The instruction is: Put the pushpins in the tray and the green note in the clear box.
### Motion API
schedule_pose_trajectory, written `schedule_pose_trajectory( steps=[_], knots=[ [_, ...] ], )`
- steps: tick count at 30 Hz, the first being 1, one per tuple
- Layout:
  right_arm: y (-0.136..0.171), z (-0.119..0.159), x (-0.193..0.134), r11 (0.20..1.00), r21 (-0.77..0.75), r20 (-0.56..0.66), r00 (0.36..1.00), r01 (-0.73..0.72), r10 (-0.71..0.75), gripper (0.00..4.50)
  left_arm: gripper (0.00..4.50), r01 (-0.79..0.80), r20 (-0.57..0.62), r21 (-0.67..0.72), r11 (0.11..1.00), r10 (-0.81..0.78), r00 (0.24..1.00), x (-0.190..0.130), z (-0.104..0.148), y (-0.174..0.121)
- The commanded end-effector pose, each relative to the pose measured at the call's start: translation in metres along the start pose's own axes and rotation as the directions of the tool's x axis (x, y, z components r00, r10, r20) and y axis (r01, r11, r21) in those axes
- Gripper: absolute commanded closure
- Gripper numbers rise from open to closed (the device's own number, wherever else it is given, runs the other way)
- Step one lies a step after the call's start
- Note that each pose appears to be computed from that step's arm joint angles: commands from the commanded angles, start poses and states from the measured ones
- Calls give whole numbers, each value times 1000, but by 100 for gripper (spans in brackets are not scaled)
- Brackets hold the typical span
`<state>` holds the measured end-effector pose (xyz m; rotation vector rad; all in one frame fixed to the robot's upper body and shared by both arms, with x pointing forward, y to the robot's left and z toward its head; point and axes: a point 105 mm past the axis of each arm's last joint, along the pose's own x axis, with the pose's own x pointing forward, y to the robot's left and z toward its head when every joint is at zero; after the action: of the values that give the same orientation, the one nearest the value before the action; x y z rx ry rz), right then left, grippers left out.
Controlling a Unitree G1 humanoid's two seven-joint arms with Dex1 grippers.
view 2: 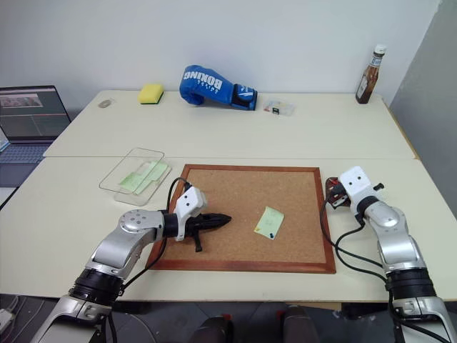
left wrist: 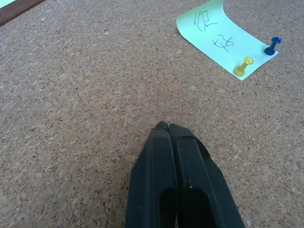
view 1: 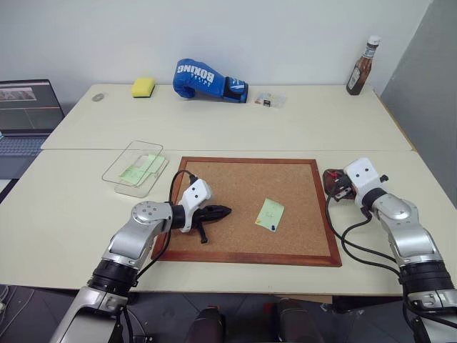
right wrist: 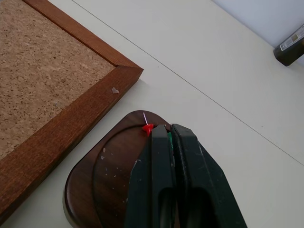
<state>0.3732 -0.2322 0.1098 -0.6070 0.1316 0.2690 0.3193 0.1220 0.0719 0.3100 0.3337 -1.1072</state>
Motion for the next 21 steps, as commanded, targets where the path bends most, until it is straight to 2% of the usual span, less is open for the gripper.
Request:
schedule_pose_trajectory(
  steps=[1,2,8,9,11,19,21],
  knots=[
    [-7,10,-1,1000,-19,41,999,24,-23,403,450,18,-131,-63,998,-26,991,2,-35,-8],
    [-8,10,-1,1000,-19,40,999,24,-23,393,450,19,-131,-63,998,-27,991,2,-35,-8],
    [-10,6,-2,999,-17,31,999,33,-32,266,450,26,-126,-67,997,-34,991,2,-34,-9],
    [-10,5,-2,999,-17,30,999,34,-33,233,450,28,-126,-67,997,-36,991,2,-33,-10],
    [-10,4,-3,999,-18,29,999,34,-33,207,450,31,-125,-68,997,-40,991,2,-33,-11],
    [-12,8,-6,999,-14,41,999,31,-30,53,450,30,-125,-68,997,-38,991,1,-33,-11],
    [-8,14,-9,999,30,74,997,-11,9,53,450,28,-125,-68,997,-37,991,1,-33,-11]
  ],
)
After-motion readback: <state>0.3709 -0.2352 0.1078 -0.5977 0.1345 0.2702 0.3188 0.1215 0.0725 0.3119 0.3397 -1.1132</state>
